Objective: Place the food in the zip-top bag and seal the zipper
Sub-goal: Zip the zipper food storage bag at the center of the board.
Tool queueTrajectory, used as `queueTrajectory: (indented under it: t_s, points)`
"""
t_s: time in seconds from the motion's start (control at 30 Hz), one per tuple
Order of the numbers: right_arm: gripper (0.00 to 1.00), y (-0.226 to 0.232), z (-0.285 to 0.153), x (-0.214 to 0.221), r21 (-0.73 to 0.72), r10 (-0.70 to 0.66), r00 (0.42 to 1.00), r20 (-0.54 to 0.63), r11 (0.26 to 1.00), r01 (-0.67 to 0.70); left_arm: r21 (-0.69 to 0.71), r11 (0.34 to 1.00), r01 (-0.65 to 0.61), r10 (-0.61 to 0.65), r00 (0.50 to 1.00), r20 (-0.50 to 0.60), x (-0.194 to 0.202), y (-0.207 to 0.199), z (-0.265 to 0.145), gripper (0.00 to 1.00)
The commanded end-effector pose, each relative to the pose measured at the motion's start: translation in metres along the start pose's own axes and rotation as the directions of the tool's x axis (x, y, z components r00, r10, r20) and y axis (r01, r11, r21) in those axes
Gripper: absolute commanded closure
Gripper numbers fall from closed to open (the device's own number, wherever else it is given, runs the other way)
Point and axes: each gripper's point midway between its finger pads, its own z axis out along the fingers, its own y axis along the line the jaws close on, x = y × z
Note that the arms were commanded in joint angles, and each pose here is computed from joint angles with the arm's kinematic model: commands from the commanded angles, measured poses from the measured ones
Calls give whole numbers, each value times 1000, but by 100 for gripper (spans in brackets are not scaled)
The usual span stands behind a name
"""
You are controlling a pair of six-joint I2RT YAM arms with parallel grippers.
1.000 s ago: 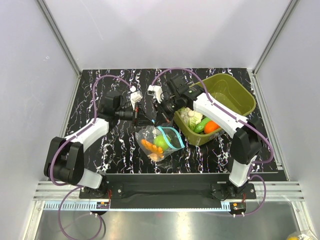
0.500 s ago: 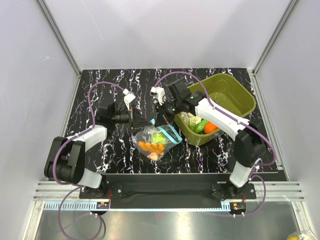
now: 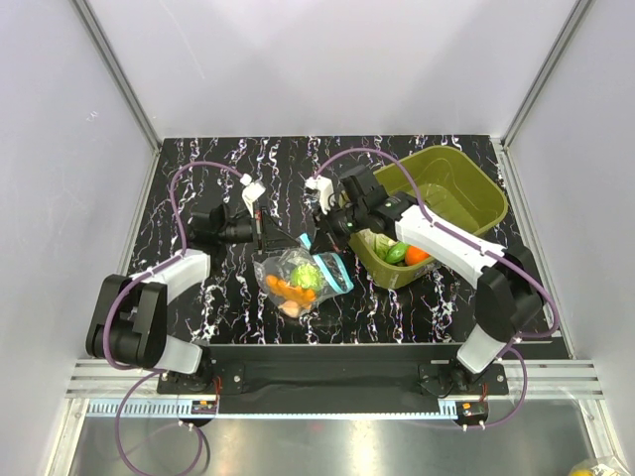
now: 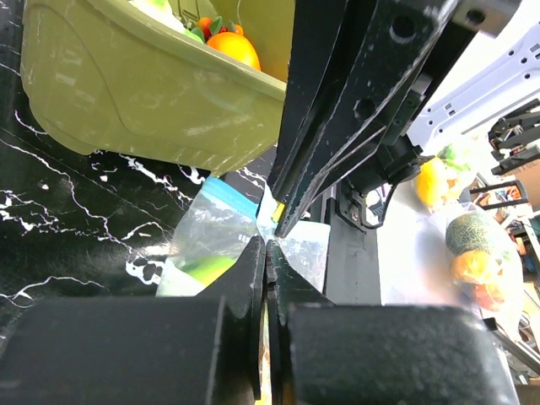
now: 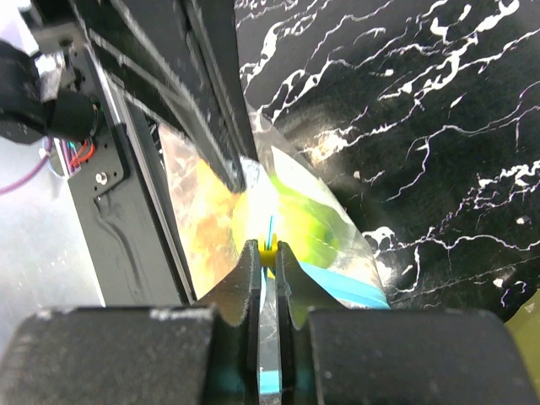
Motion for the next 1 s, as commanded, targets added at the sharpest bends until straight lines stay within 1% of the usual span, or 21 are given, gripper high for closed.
queueTrajectory:
  t_s: [0.0,0.1,0.3,0.53,0.7,0.83,0.97]
  points:
    - [92,3,-15,47,16,35,991,-132,999,-34,-32,985,-171,173,982,80,-44,-7,-8,100]
    - [93,7,-19,47,7,37,991,-127,999,-36,-70,986,-153,159,983,89,-48,2,-11,100]
    - [94,16,-21,61,-15,92,982,-167,995,-96,-140,983,-123,143,978,150,-64,19,-22,100]
    - [94,22,-33,74,0,103,977,-189,994,-105,-232,969,-80,130,969,210,-82,44,-37,100]
    - [95,25,-45,83,32,130,966,-223,992,-126,-328,944,-40,114,971,210,-86,68,-45,100]
    - [96,25,-54,93,64,137,959,-249,990,-125,-353,935,-28,107,973,205,-89,78,-47,100]
    - [97,28,-63,101,81,144,952,-270,989,-126,-359,932,-40,119,973,200,-93,77,-47,100]
